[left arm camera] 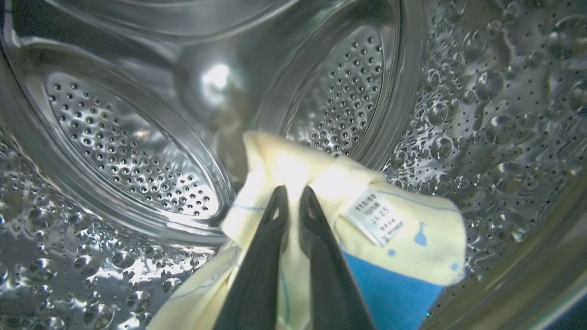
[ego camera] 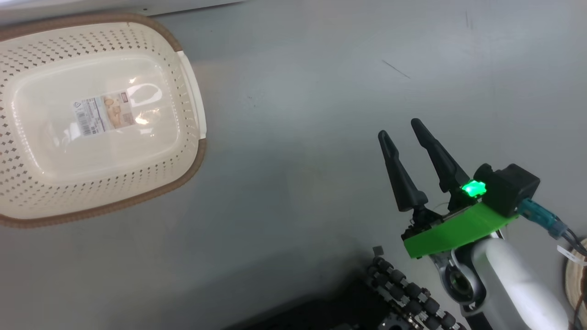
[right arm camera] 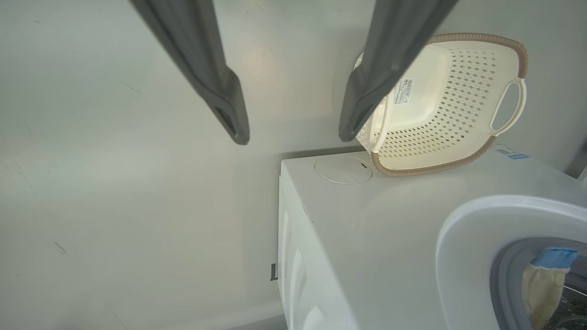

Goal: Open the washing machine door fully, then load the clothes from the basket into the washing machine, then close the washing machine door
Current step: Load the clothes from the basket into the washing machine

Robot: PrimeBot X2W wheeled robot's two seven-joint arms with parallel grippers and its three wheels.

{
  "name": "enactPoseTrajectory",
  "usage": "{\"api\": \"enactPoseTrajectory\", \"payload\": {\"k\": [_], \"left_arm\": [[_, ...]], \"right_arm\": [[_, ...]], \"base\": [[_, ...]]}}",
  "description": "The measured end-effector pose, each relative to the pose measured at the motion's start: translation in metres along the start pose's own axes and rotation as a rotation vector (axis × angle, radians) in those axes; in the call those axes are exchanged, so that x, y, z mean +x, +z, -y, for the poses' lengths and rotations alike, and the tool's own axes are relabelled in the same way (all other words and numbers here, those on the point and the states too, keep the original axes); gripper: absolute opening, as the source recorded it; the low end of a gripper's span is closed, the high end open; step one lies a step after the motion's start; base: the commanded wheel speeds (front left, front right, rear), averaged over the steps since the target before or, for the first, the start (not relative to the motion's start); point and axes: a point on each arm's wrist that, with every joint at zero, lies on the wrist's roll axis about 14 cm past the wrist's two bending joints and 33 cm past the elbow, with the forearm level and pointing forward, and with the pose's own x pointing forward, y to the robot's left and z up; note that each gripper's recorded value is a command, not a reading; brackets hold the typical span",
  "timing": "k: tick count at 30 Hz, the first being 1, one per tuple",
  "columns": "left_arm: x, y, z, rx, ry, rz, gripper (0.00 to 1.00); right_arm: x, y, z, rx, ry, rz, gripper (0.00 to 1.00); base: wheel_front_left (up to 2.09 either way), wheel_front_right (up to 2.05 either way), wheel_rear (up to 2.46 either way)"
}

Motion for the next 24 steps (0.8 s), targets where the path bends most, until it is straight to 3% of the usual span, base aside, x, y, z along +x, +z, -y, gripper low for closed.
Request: {"api": "enactPoseTrajectory", "payload": {"k": [6, 7, 8, 24], "left_arm": [[-0.002, -0.017, -0.001, -0.020, 0.007, -0.055, 0.00], [-0.001, -0.022, -0.003, -0.037, 0.017, -0.083, 0.40], [-0.002, -0.027, -0.004, -0.038, 0.023, -0.098, 1.00], [-0.024, -0.028, -0.014, -0.043, 0.083, -0.193, 1.00]], "right_arm": [[0.000, 0.002, 0.000, -0.004, 0.001, 0.003, 1.00], [0.000, 0.001, 0.001, -0.004, -0.001, 0.000, 1.00], [0.000, 0.000, 0.001, -0.004, -0.003, -0.002, 1.00], [0.003, 0.018, -0.006, -0.002, 0.022, 0.052, 1.00]], "base": [[0.00, 0.00, 0.00], [0.00, 0.00, 0.00], [0.00, 0.00, 0.00], [0.00, 0.00, 0.00]]}}
